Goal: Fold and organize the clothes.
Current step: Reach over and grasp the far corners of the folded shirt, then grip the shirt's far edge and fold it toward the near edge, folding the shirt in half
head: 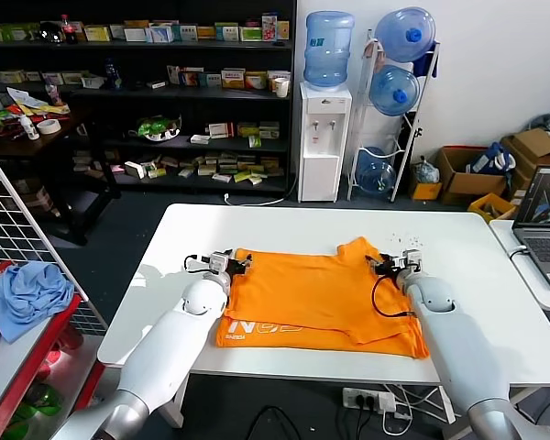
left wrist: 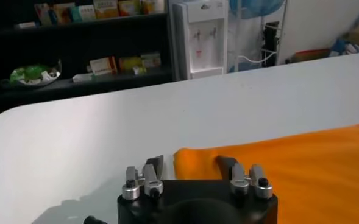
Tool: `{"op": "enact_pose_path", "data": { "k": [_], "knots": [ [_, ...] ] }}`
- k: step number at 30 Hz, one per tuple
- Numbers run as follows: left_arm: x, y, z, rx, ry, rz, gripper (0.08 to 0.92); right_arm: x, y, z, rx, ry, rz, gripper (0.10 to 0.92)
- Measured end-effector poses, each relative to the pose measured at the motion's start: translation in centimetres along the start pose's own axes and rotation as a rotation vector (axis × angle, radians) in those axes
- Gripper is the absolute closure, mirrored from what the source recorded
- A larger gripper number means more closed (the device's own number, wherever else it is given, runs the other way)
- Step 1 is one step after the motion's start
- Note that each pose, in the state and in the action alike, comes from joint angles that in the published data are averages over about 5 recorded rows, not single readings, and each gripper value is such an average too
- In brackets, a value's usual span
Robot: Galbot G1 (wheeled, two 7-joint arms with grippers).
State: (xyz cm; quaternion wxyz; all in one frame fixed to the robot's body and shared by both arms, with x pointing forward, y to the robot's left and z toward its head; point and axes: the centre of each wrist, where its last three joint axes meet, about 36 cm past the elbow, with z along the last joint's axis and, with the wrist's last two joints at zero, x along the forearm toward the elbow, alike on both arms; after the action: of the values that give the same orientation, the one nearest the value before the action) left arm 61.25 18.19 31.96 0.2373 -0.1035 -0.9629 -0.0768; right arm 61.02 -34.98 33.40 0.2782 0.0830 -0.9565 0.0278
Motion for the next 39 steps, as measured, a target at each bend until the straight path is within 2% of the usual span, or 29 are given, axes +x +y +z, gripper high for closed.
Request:
{"op": "enact_pose_path", "data": {
  "k": [10, 13, 17, 29, 39],
  "knots": [
    [1.1, 0.0, 1.3, -0.01, -0.004, 0.0, 0.714, 0.0, 0.5, 0.5, -0.002, -0.005, 0.012, 0.862],
    [1.6, 0.0, 1.6, -0.02, -0.014, -0.003, 0.8, 0.5, 0.7, 0.4, 0.004, -0.019, 0.018, 0.896],
    [2.5, 0.3, 1.9, -0.032, -0.036, -0.012, 0.896, 1.8, 1.0, 0.2, 0.014, -0.052, 0.027, 0.897],
    [7.5, 1.7, 2.5, -0.066, -0.134, -0.029, 0.908, 9.2, 2.0, 1.8, 0.087, -0.118, 0.067, 0.897],
    [13.6, 1.0, 5.2, -0.075, -0.144, -0.007, 0.908, 16.3, 3.7, 5.2, 0.177, -0.086, 0.083, 0.897]
  ]
}}
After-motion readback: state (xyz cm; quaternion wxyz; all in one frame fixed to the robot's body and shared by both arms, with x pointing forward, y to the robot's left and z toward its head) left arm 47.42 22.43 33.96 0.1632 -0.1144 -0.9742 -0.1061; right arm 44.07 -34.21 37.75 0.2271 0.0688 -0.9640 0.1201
